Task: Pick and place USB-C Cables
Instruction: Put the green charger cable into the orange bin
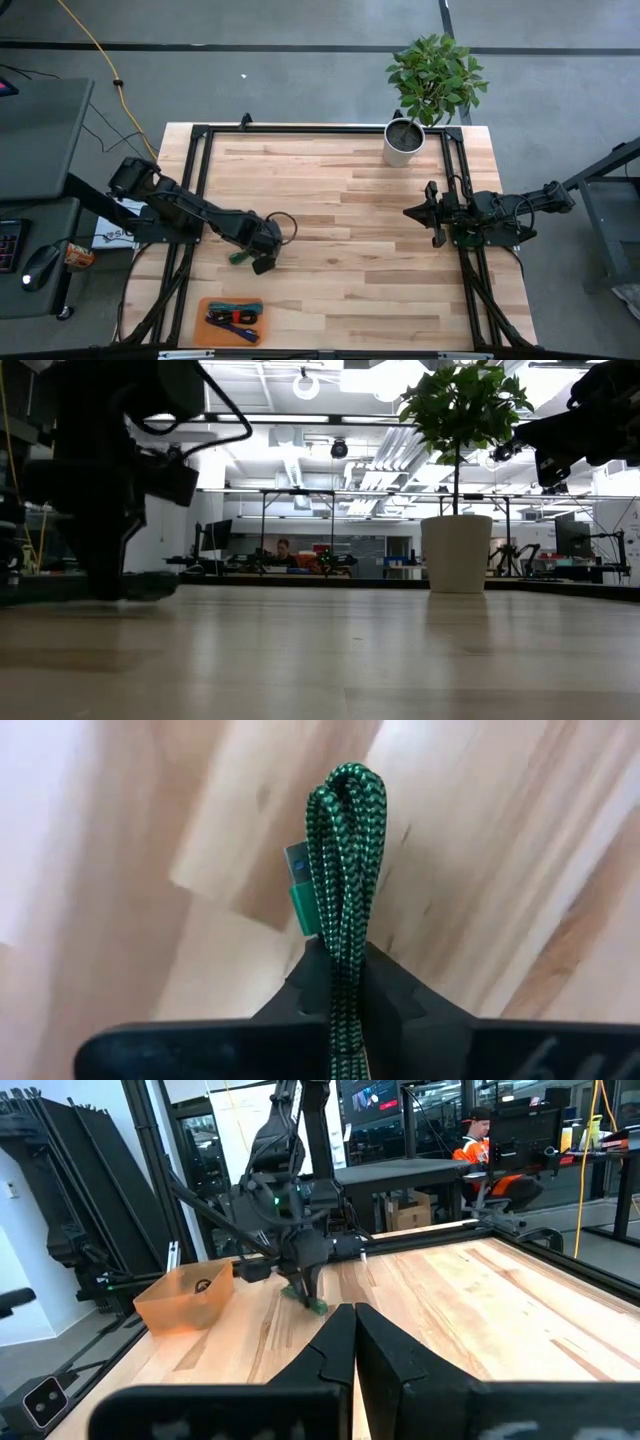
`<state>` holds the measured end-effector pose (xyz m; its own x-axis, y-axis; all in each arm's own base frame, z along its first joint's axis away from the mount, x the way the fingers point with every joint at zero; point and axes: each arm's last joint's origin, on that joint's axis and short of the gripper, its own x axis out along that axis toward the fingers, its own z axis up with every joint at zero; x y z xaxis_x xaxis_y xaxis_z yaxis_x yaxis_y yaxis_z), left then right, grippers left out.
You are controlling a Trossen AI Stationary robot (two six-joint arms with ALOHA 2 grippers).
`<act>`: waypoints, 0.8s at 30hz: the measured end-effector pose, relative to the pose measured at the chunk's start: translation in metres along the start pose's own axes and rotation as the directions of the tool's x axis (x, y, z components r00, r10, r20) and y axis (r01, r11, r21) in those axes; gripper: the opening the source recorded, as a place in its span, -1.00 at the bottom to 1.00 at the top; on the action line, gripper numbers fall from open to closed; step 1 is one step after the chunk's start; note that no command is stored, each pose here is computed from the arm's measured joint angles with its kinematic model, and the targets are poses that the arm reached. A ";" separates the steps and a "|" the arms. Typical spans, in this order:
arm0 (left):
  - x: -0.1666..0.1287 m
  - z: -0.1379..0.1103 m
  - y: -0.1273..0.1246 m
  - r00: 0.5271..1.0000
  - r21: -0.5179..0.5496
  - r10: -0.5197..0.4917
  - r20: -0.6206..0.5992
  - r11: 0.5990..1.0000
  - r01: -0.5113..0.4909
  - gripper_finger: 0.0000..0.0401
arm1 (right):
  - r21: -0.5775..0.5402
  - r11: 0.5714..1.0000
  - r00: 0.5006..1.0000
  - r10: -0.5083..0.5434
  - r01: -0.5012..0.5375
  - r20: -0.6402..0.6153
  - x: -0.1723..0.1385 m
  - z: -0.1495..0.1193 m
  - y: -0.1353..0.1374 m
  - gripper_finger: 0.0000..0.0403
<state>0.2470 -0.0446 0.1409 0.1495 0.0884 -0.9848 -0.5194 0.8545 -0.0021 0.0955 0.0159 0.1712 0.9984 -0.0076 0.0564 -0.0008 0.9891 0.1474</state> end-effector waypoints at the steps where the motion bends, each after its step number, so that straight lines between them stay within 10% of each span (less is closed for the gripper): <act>1: -0.007 0.001 0.000 1.000 0.005 -0.010 0.029 1.000 0.010 -0.98 | 0.000 1.000 1.000 0.000 0.000 0.000 0.000 0.000 0.000 -1.00; 7: -0.064 0.001 0.009 0.943 0.012 -0.063 0.325 0.998 0.063 -0.99 | 0.000 1.000 1.000 0.000 0.000 0.000 0.000 0.000 0.000 -1.00; 15: -0.141 -0.014 0.021 0.649 0.056 -0.102 0.754 0.994 0.092 -1.00 | -0.002 1.000 1.000 0.000 0.000 0.000 0.000 0.000 0.000 -1.00; 24: -0.168 -0.028 0.026 0.404 0.233 -0.181 0.897 0.969 -0.085 -1.00 | 0.000 1.000 1.000 0.000 0.000 0.001 0.000 0.000 0.000 -1.00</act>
<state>0.1853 -0.0514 0.3013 0.9088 0.3405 -0.2412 -0.3196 0.9396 0.1223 0.0954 0.0159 0.1713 0.9983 -0.0073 0.0572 -0.0012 0.9891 0.1474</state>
